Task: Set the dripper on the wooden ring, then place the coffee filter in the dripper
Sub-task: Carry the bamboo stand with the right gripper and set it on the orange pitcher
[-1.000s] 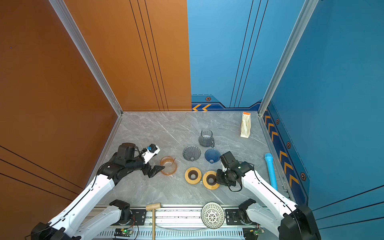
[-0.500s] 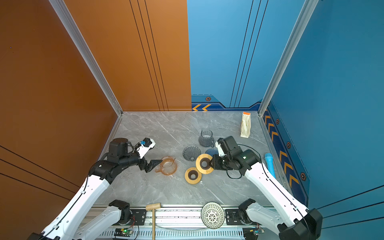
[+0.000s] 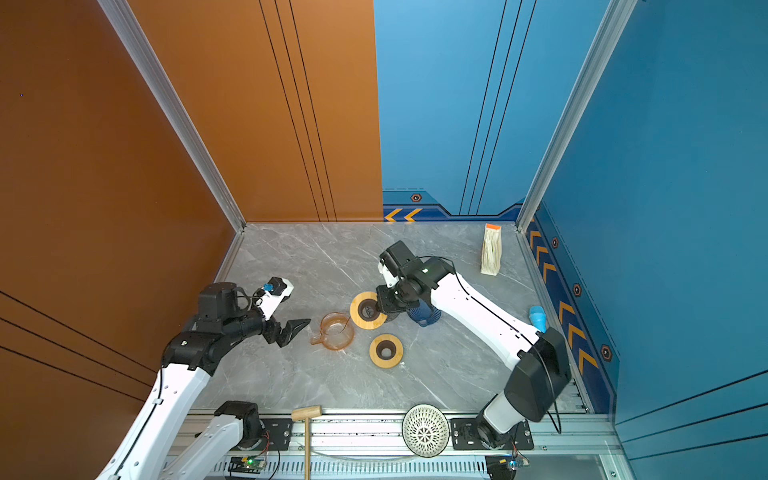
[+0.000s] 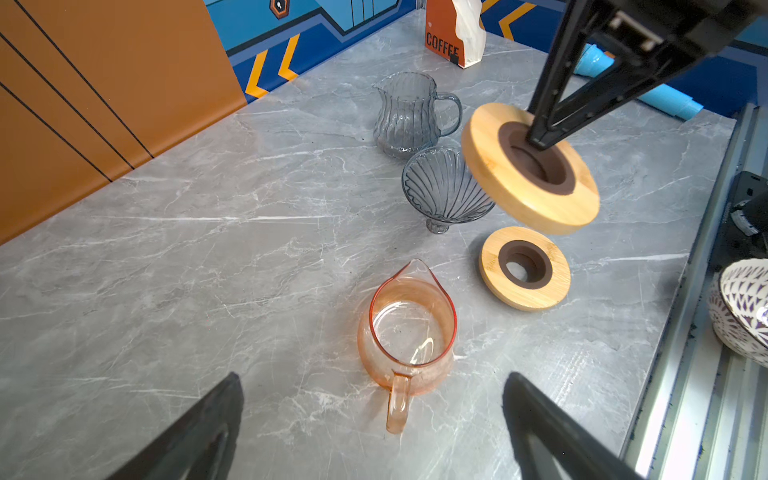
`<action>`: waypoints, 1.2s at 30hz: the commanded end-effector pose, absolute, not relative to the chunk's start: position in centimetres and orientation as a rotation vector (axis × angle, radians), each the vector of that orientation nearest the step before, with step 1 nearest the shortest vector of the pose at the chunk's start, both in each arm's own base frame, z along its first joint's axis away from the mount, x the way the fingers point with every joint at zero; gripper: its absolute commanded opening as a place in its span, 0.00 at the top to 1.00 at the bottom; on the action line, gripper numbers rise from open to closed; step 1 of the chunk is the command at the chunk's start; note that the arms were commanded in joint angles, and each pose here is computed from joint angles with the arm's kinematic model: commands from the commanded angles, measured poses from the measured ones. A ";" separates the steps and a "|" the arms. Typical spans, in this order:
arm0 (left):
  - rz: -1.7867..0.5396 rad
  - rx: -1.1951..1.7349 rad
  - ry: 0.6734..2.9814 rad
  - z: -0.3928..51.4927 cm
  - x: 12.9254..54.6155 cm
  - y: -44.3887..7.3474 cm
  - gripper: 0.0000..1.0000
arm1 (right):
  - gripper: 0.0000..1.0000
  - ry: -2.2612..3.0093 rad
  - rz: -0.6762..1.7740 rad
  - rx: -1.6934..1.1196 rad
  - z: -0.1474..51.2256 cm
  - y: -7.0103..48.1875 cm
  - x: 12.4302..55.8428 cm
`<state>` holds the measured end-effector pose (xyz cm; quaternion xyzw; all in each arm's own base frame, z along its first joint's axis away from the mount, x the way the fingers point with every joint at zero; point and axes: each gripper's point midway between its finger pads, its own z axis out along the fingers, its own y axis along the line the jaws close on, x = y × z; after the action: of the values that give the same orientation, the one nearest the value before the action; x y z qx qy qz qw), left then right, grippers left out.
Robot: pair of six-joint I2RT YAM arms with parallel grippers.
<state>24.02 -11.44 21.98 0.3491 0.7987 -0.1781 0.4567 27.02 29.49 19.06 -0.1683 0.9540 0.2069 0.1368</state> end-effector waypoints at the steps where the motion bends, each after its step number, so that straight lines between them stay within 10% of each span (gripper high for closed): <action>1: -0.408 0.877 2.009 20.6 23.0 -10.9 0.02 | 0.76 2.757 0.565 -0.535 18.9 31.1 27.8; 36: -0.431 0.878 2.092 17.3 21.0 -10.2 0.02 | 0.74 2.873 0.614 -0.614 13.8 38.6 28.9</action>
<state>21.65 -10.10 18.21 0.3437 0.8240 -0.1603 0.4209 29.09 38.20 13.35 -0.2081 0.9538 0.2040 0.0729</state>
